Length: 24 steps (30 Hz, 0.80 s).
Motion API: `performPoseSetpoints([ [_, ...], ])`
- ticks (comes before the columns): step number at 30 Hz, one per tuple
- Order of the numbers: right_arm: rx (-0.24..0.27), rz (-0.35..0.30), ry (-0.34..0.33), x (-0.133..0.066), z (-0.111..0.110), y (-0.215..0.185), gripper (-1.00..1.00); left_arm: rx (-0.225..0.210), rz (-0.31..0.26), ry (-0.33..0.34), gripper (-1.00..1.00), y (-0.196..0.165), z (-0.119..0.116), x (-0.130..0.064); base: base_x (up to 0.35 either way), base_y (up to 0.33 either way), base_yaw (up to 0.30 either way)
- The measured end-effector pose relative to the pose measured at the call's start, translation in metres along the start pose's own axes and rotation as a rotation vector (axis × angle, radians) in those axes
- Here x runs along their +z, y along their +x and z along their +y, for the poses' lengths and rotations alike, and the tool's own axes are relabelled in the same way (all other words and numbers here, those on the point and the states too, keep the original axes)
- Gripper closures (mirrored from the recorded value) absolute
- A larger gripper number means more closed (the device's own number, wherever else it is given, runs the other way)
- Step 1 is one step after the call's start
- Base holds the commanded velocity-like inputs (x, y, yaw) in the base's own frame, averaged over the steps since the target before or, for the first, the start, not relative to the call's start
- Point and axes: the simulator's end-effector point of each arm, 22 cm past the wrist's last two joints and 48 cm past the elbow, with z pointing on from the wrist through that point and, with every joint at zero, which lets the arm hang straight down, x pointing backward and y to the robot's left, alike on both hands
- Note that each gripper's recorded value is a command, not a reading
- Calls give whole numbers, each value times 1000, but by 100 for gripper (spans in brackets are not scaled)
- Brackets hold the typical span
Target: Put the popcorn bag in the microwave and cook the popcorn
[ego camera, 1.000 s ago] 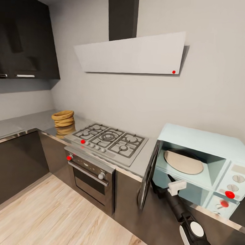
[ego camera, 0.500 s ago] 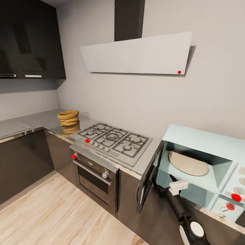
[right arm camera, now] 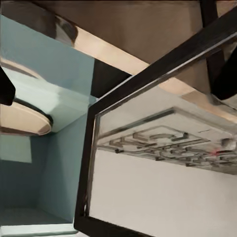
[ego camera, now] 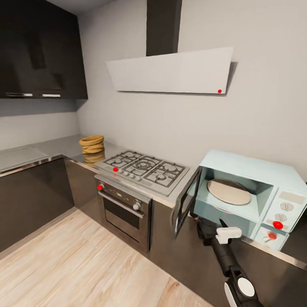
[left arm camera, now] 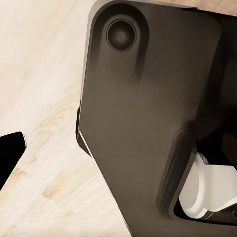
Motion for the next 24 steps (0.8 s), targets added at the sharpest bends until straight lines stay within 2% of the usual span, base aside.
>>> performPoseSetpoints([
  [3,0,12,-18,-1,8,6,-100,0,-1,0,-100,0,0,0,-263,220,0],
  [4,1,40,-22,-3,11,19,-100,0,-1,0,-100,0,0,0,-259,227,0],
  [7,8,151,-25,-15,13,70,-100,-1,-1,0,-100,0,0,0,-209,191,0],
  [9,16,292,-26,-38,14,133,-100,-1,-1,0,-100,0,0,0,-72,66,0],
  [12,30,526,-26,-97,17,228,-100,-2,-1,0,-100,0,0,0,-23,21,0],
  [14,44,778,-28,-182,21,312,-100,-1,-2,-1,-100,0,1,0,-4,4,0],
  [15,46,829,-29,-201,23,327,-100,-1,-2,-1,-100,0,1,0,-2,1,0],
  [17,54,998,-30,-271,25,366,-100,-1,-2,-1,-100,0,1,0,0,0,0],
  [19,58,1093,-29,-313,26,383,-100,-2,-2,0,-100,0,0,0,0,0,23],
  [20,60,1160,-29,-343,27,393,-100,-2,-1,0,-100,0,0,0,0,0,142],
  [21,61,1188,-28,-356,27,396,-100,-2,-2,0,-100,0,0,0,0,0,183],
  [24,63,1216,-28,-368,28,399,-100,-2,-2,0,-100,0,0,0,0,0,228],
])
